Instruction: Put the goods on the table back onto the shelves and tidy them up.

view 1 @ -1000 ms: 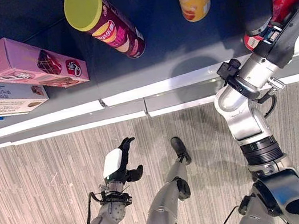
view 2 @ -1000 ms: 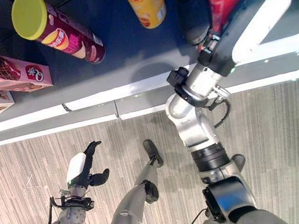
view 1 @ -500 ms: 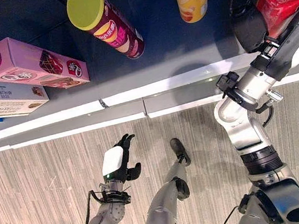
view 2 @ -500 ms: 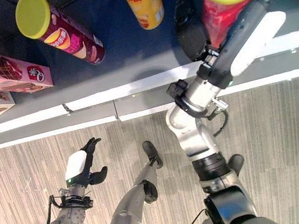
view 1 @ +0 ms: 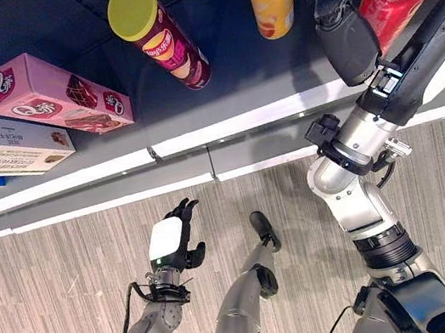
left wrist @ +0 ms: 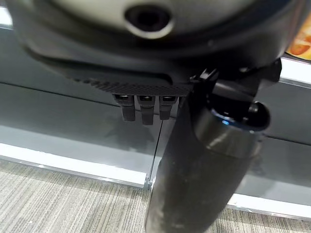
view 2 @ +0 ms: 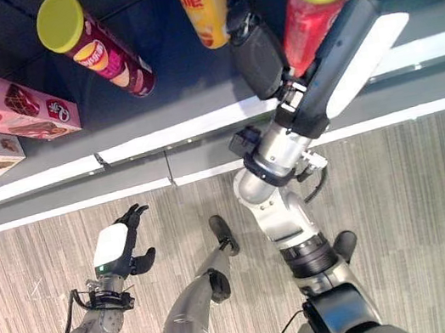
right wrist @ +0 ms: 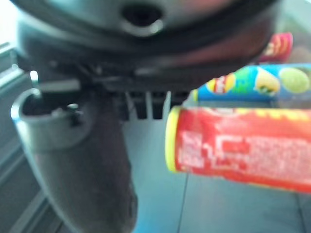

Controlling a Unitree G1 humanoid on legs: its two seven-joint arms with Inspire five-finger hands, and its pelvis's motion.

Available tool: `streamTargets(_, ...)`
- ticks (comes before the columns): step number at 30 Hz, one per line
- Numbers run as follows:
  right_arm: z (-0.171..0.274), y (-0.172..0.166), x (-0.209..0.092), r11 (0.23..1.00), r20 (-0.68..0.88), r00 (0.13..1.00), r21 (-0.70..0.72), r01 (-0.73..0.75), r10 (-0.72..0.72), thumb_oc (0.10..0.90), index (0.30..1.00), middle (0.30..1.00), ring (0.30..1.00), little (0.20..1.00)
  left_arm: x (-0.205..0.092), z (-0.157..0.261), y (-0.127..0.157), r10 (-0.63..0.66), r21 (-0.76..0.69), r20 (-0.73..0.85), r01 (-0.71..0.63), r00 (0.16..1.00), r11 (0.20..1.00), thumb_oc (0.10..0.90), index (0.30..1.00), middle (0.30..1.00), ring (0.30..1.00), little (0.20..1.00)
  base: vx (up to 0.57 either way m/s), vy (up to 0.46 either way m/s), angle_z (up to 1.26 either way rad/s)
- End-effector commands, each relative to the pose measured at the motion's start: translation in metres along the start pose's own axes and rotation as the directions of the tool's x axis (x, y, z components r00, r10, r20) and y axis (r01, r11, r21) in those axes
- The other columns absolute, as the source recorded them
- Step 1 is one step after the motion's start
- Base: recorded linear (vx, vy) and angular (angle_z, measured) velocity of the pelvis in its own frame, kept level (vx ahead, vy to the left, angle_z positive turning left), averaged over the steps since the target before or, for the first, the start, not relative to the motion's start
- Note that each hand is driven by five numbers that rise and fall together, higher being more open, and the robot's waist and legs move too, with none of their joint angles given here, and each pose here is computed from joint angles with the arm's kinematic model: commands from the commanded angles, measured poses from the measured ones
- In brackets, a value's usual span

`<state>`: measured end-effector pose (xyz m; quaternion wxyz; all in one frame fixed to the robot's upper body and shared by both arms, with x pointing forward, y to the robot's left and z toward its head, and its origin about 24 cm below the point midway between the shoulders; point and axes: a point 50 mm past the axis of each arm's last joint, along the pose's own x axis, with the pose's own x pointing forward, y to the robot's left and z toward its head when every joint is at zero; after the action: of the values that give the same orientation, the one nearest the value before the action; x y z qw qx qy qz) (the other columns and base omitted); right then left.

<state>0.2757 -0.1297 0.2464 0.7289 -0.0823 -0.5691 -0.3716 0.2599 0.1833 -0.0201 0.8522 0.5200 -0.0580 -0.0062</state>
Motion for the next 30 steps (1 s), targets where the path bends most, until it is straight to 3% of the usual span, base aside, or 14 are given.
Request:
streamTargets(1,0.031,-0.008,0.006,0.987,0.15,0.988,0.159,0.006,-0.031,0.8,0.9,0.9,0.9,0.9,-0.024,-0.024,-0.005,-0.035,0.079,-0.065,0.04,0.997,0.996,0.8,0.9,0.9,0.9,0.9,-0.01,-0.054,0.0)
streamTargets(15,0.01,-0.051,-0.031,0.998,0.046,0.997,0.013,-0.065,0.064,0.8,0.9,0.9,0.9,0.9,-0.063,-0.047,-0.03,-0.181,0.093,-0.227,0.207,0.957,0.974,0.8,0.9,0.9,0.9,0.9,0.04,-0.039,0.01)
streamTargets(20,-0.004,-0.079,-0.055,0.981,-0.055,0.986,-0.105,-0.16,0.155,0.8,0.9,0.9,0.9,0.9,-0.076,-0.052,-0.039,-0.233,0.062,-0.278,0.259,0.932,0.964,0.8,0.9,0.9,0.9,0.9,0.05,-0.03,-0.07)
streamTargets(22,-0.017,-0.101,-0.078,0.946,-0.182,0.956,-0.187,-0.263,0.23,0.8,0.9,0.9,0.9,0.9,-0.076,-0.052,-0.04,-0.245,0.026,-0.293,0.263,0.924,0.964,0.8,0.9,0.9,0.9,0.9,-0.04,-0.03,-0.09)
streamTargets(23,-0.028,-0.117,-0.097,0.902,-0.301,0.908,-0.23,-0.365,0.291,0.8,0.9,0.9,0.9,0.9,-0.075,-0.051,-0.04,-0.253,0.005,-0.294,0.266,0.922,0.964,0.8,0.9,0.9,0.9,0.9,0.06,-0.024,0.02)
streamTargets(24,-0.037,-0.154,-0.139,0.768,-0.546,0.73,-0.224,-0.601,0.412,0.8,0.9,0.9,0.9,0.9,-0.077,-0.053,-0.04,-0.287,-0.014,-0.296,0.296,0.911,0.955,0.8,0.9,0.9,0.9,0.9,0.04,-0.048,0.03)
streamTargets(25,-0.037,-0.176,-0.155,0.673,-0.626,0.628,-0.214,-0.708,0.461,0.8,0.9,0.9,0.9,0.9,-0.077,-0.055,-0.04,-0.311,-0.017,-0.291,0.32,0.905,0.947,0.8,0.9,0.9,0.9,0.9,0.04,-0.045,-0.07)
streamTargets(26,-0.037,-0.177,-0.155,0.671,-0.628,0.626,-0.213,-0.71,0.462,0.8,0.9,0.9,0.9,0.9,-0.078,-0.054,-0.041,-0.314,-0.018,-0.292,0.323,0.904,0.946,0.8,0.9,0.9,0.9,0.9,0.04,-0.055,-0.24)
streamTargets(27,-0.034,-0.191,-0.164,0.63,-0.677,0.566,-0.191,-0.753,0.471,0.8,0.9,0.9,0.9,0.9,-0.081,-0.057,-0.043,-0.334,-0.023,-0.304,0.344,0.892,0.939,0.8,0.9,0.9,0.9,0.9,0.05,-0.057,-0.26)
streamTargets(29,-0.034,-0.234,-0.196,0.518,-0.848,0.371,-0.137,-0.844,0.379,0.8,0.9,0.9,0.9,0.9,-0.088,-0.06,-0.047,-0.376,-0.049,-0.329,0.382,0.866,0.923,0.8,0.9,0.9,0.9,0.9,0.04,-0.103,-0.2)
streamTargets(30,-0.03,-0.247,-0.204,0.496,-0.884,0.314,-0.111,-0.861,0.347,0.8,0.9,0.9,0.9,0.9,-0.091,-0.062,-0.049,-0.394,-0.056,-0.341,0.4,0.853,0.915,0.8,0.9,0.9,0.9,0.9,0.02,-0.1,-0.31)
